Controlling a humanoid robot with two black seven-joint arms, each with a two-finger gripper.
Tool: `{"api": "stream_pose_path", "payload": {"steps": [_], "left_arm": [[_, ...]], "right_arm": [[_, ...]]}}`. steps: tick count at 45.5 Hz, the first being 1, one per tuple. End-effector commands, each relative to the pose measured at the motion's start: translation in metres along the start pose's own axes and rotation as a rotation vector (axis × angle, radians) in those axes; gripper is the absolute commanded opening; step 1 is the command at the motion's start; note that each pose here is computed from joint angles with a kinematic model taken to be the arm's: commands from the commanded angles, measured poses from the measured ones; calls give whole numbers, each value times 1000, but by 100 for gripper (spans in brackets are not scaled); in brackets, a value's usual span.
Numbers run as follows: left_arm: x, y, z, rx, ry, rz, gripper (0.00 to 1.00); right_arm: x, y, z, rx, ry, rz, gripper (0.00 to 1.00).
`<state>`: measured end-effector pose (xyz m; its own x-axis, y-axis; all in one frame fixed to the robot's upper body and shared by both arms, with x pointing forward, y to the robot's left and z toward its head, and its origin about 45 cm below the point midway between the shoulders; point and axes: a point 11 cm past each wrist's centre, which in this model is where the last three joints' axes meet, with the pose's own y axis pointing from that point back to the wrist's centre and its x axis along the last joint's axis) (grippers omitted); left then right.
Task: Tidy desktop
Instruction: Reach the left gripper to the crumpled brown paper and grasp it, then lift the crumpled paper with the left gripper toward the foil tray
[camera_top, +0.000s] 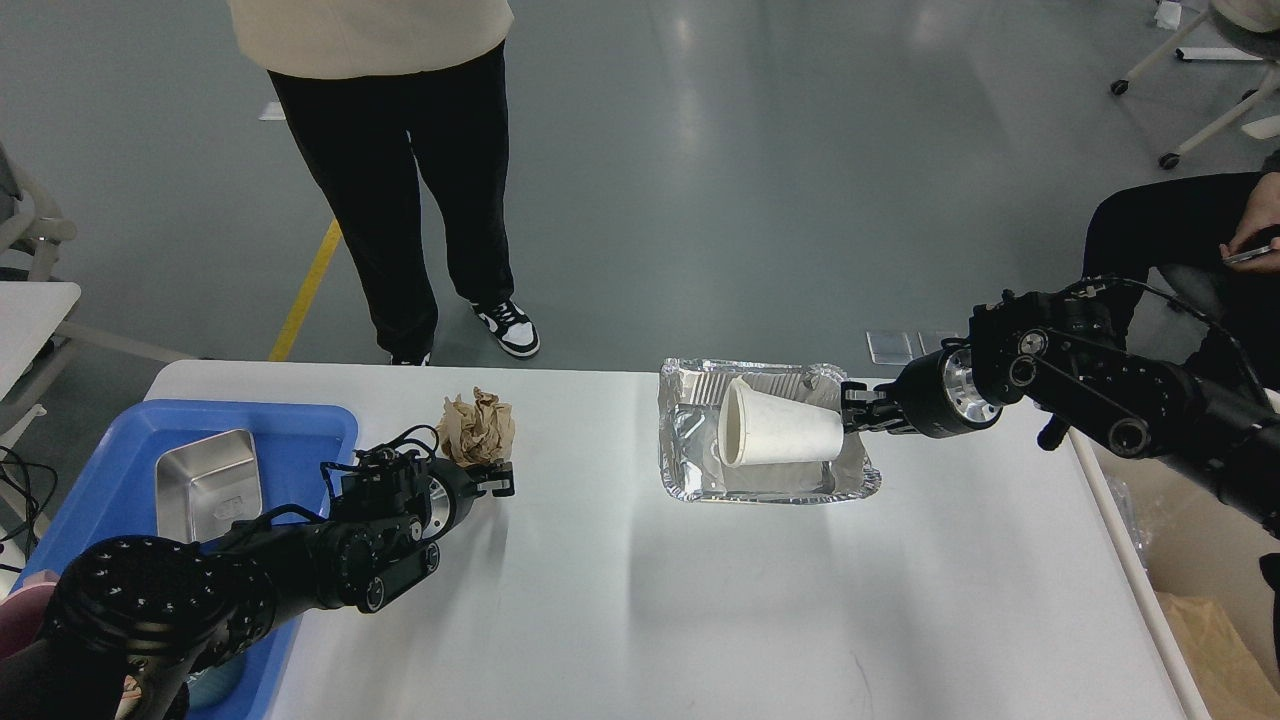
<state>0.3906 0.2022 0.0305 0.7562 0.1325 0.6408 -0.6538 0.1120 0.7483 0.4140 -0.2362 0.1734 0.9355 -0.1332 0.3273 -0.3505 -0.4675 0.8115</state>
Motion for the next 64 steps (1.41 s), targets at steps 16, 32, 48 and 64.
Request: {"api": "stream_pose_path", "payload": {"steps": [16, 32, 48, 64], "left_arm": [[9, 2, 8, -34, -4, -33, 1], [71, 48, -8, -114, -13, -116, 0], [159, 181, -50, -180, -39, -127, 0], [268, 365, -27, -312, -197, -66, 0]], "right_arm": [[1, 0, 1, -3, -1, 4, 0], [0, 1, -2, 5, 3, -5, 0], [-2, 0, -4, 9, 7, -11, 0], [0, 1, -6, 9, 13, -10, 0]]}}
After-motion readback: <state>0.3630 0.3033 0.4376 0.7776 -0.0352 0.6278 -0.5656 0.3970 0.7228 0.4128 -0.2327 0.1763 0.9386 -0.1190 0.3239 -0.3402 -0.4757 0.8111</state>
